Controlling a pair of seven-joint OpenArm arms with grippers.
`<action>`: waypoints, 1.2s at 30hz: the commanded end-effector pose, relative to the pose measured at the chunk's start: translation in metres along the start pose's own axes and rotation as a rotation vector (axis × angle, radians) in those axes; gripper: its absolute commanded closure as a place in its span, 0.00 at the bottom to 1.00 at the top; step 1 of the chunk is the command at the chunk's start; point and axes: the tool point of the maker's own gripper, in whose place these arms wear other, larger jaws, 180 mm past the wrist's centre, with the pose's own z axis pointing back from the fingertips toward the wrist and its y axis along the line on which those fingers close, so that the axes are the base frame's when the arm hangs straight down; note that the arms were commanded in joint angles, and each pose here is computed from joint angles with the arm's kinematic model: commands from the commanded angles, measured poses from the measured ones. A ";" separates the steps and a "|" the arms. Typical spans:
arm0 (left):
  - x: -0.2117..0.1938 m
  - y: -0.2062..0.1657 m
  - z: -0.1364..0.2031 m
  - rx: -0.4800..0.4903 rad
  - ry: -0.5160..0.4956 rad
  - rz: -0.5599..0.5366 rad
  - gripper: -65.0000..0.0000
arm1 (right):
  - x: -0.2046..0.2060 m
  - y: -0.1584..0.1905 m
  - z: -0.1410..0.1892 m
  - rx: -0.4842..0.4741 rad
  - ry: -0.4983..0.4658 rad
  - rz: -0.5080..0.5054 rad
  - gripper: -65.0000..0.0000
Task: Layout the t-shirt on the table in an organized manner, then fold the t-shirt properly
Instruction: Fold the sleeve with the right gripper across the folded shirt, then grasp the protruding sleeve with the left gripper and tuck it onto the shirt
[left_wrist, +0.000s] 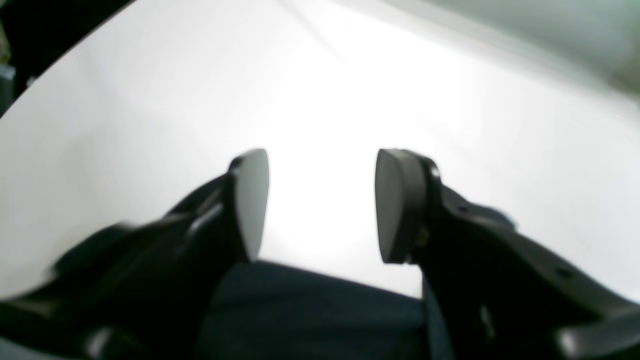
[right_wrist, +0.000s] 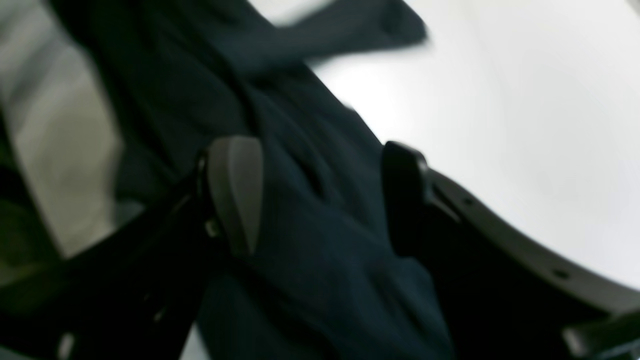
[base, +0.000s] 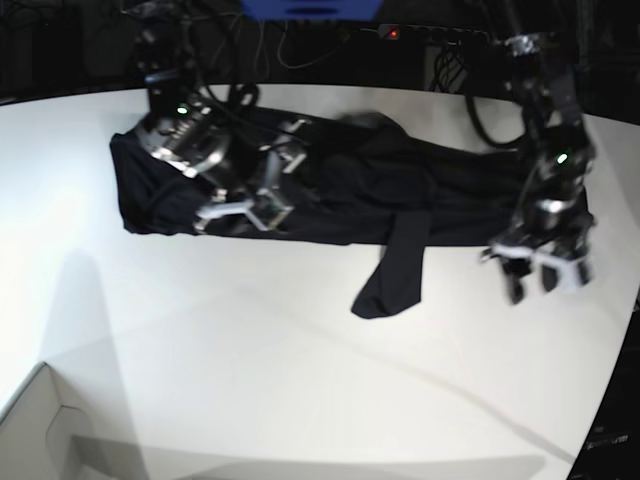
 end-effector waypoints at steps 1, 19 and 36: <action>0.007 -0.015 -0.011 -0.028 -0.024 0.000 0.49 | 0.013 -0.009 0.007 -0.027 -0.054 -0.005 0.42; -0.099 -0.095 -0.097 -0.146 0.325 0.000 0.49 | -0.040 -0.041 0.054 -0.174 0.063 -0.075 0.42; -0.116 -0.068 -0.087 -0.116 0.364 0.040 1.00 | -0.031 -0.045 0.050 -0.180 0.039 -0.068 0.42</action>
